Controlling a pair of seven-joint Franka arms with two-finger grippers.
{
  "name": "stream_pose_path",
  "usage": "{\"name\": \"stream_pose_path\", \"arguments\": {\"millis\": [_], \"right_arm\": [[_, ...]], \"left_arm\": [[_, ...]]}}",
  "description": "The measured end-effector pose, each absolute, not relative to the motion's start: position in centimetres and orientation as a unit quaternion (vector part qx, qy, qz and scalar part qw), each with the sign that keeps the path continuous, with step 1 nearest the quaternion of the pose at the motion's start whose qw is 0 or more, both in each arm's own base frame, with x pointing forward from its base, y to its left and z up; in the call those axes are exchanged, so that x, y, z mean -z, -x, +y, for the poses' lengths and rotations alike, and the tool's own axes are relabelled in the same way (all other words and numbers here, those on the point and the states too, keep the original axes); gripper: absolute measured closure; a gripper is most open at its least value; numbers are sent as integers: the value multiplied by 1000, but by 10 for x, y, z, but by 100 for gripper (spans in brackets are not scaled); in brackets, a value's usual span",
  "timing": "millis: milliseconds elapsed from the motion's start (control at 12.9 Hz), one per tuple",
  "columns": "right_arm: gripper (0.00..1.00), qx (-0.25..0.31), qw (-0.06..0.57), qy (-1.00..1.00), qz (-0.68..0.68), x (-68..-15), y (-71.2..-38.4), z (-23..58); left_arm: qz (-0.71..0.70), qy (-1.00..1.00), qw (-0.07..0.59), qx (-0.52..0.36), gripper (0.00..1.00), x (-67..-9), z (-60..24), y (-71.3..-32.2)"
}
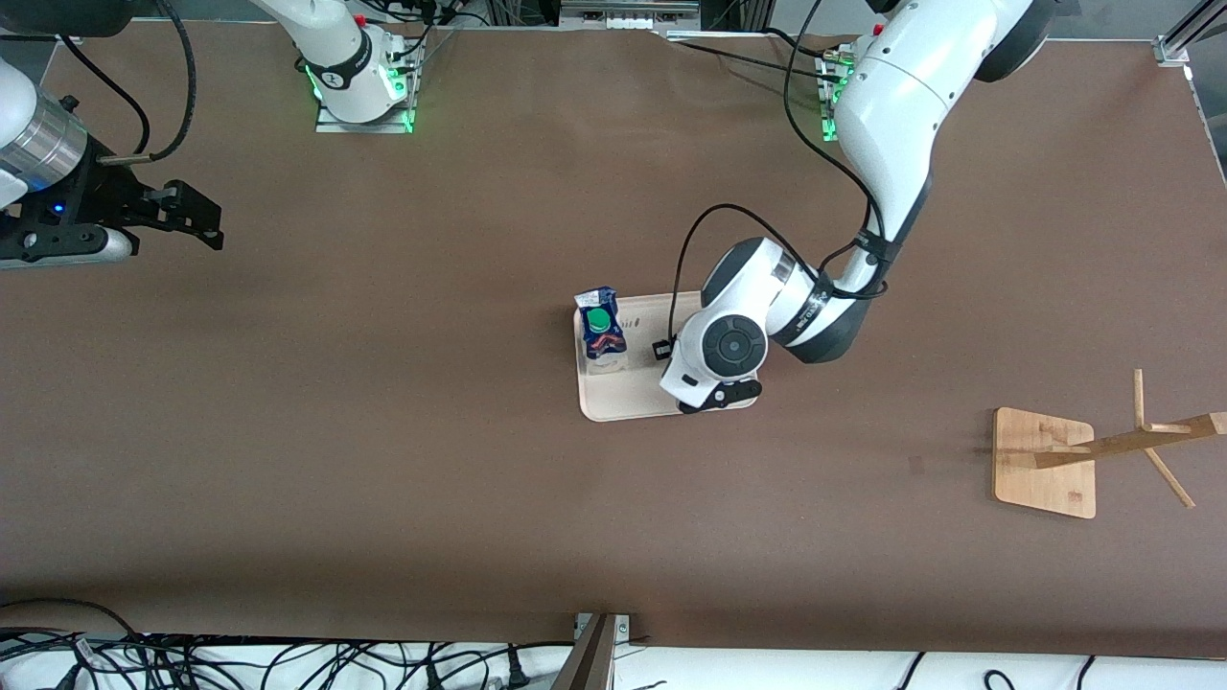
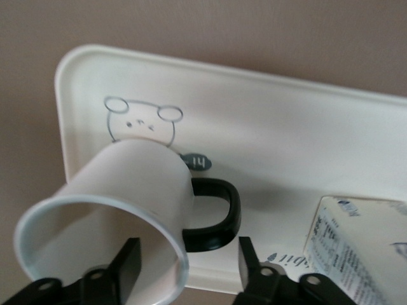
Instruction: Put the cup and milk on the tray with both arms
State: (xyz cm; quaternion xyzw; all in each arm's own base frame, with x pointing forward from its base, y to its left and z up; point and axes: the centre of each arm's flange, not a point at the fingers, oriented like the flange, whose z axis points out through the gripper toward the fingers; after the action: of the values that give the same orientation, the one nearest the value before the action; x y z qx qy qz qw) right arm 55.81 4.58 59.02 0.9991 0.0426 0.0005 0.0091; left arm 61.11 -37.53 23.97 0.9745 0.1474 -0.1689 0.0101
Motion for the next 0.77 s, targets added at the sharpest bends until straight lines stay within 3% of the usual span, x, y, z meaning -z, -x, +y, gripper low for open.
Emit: {"name": "stream_pose_path", "arguments": {"millis": [155,232,542,775], "right_arm": [[0,0,9,-999,41,-590,-558,44],[0,1,10,-999,40,-589,-559,43],[0,0,10,-999,40,-590,-559,43],[0,-4,10,-999,41,-593,-560,44]], "left_arm": [[156,-975,20,155,4,-277,-349,-630],[156,-976,25,147,0,-302,-329,-640],[124,-985,46,110,0,-419,-197,-671],[100,-990,45,85,0,-476,-89,-675]]}}
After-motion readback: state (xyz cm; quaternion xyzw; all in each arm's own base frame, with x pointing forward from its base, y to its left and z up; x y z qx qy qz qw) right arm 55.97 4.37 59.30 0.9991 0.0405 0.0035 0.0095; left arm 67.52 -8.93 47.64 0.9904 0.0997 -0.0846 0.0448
